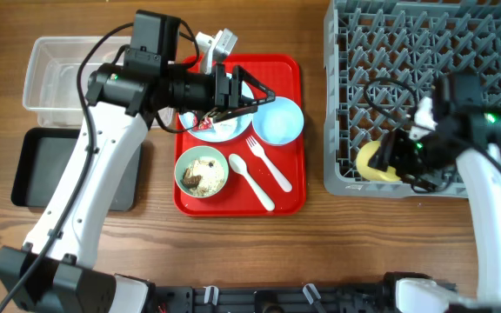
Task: Sort waste into correct bins and load items into the dishwasher rack
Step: 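Lower the yellow cup into the grey dish rack and release it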
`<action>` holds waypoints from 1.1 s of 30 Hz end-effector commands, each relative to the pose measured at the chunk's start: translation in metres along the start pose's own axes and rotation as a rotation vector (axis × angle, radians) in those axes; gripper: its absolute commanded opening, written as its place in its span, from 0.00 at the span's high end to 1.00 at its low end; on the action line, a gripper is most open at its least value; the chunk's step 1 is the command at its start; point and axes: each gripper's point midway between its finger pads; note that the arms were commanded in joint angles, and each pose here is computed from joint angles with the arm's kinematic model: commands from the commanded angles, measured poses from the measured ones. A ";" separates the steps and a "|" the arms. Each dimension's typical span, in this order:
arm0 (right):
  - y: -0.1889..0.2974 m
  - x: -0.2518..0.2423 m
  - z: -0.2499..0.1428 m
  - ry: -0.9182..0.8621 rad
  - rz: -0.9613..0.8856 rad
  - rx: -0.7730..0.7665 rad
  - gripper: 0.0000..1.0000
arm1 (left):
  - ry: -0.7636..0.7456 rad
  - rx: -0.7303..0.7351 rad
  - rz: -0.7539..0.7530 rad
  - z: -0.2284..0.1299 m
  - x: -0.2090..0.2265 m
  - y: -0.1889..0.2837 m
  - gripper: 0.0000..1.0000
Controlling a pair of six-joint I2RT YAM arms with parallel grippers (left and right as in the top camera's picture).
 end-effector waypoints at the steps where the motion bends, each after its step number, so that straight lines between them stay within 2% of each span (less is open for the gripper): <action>1: -0.015 0.001 0.009 0.010 -0.029 0.044 0.37 | -0.076 -0.062 0.055 0.003 -0.009 0.012 0.31; 2: -0.018 0.002 0.011 0.011 -0.030 0.048 0.33 | -0.078 -0.063 0.055 0.003 -0.009 0.013 0.31; 5: -0.020 0.005 0.018 0.018 -0.022 0.023 0.11 | -0.080 -0.064 0.054 0.002 -0.010 0.013 0.30; 6: -0.019 0.005 0.021 -0.003 -0.019 0.008 0.06 | -0.080 -0.063 0.055 0.002 -0.010 0.013 0.30; 11: -0.011 0.009 0.025 -0.094 0.001 -0.047 0.05 | -0.091 -0.069 0.108 0.002 -0.005 0.006 0.27; 15: 0.004 0.013 0.025 -0.102 0.034 -0.115 0.05 | -0.103 -0.062 0.132 -0.001 -0.005 0.000 0.23; 22: 0.041 0.029 0.023 0.030 0.145 -0.272 0.03 | -0.106 -0.062 0.204 -0.005 0.003 -0.006 0.26; 25: 0.061 0.051 0.022 0.072 0.276 -0.337 0.03 | -0.105 -0.068 0.269 -0.007 0.011 -0.009 0.25; 29: 0.083 0.075 0.019 0.099 0.423 -0.384 0.03 | -0.117 -0.060 0.281 -0.010 0.010 -0.014 0.23; 33: 0.090 0.078 0.018 0.116 0.446 -0.407 0.02 | -0.112 -0.053 0.284 -0.012 0.011 -0.014 0.23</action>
Point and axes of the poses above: each gripper's point midway between its finger pads, its own y axis back along the fingers, its own x axis along the line the jaws close on, z = x × y, and after that the axes turned 3 degrees about -y, right-handed
